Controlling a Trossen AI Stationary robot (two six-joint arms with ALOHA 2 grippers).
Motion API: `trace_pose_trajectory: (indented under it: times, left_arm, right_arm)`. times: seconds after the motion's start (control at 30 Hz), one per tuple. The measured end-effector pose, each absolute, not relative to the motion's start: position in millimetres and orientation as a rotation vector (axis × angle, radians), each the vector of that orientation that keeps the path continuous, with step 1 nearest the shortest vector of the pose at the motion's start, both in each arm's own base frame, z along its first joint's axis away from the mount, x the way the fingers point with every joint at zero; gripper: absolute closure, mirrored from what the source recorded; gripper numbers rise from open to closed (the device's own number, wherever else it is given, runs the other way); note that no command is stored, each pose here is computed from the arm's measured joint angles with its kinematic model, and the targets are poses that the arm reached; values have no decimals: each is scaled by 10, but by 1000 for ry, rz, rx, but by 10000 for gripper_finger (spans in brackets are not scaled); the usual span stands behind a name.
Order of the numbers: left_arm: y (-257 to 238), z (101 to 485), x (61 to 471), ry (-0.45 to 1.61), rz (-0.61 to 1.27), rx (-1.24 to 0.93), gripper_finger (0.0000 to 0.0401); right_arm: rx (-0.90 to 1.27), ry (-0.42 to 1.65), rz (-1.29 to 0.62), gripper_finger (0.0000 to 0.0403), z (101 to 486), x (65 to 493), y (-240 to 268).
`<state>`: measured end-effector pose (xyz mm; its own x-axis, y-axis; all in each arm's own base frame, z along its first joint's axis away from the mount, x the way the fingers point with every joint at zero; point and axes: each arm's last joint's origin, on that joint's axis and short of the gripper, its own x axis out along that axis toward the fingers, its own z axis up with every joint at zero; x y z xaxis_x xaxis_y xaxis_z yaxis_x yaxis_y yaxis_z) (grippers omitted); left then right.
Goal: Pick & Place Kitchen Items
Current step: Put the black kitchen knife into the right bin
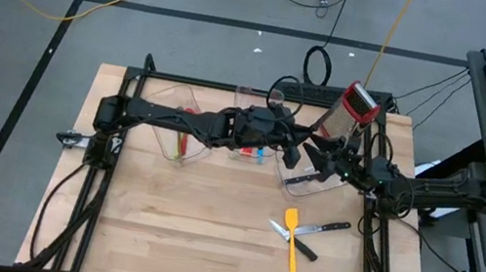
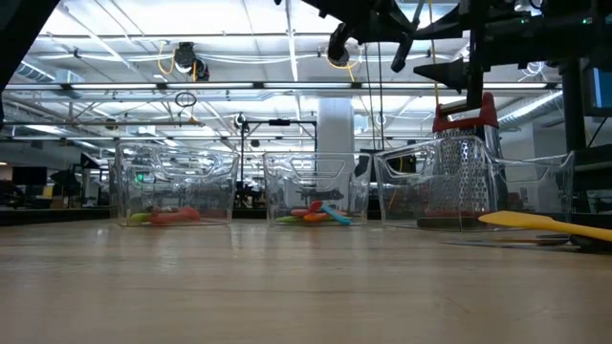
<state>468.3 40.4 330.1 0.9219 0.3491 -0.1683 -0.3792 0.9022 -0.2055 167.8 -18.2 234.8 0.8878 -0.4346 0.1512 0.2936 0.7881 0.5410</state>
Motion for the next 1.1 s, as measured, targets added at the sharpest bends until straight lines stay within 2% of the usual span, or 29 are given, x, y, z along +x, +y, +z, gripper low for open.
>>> trace_pose_trajectory:
  times: [1.1]
  left_arm:
    - [427, 3157, 4796, 111, 307, -281, 362]
  right_arm:
    - [582, -278, -443, 133, 2235, 1824, -315]
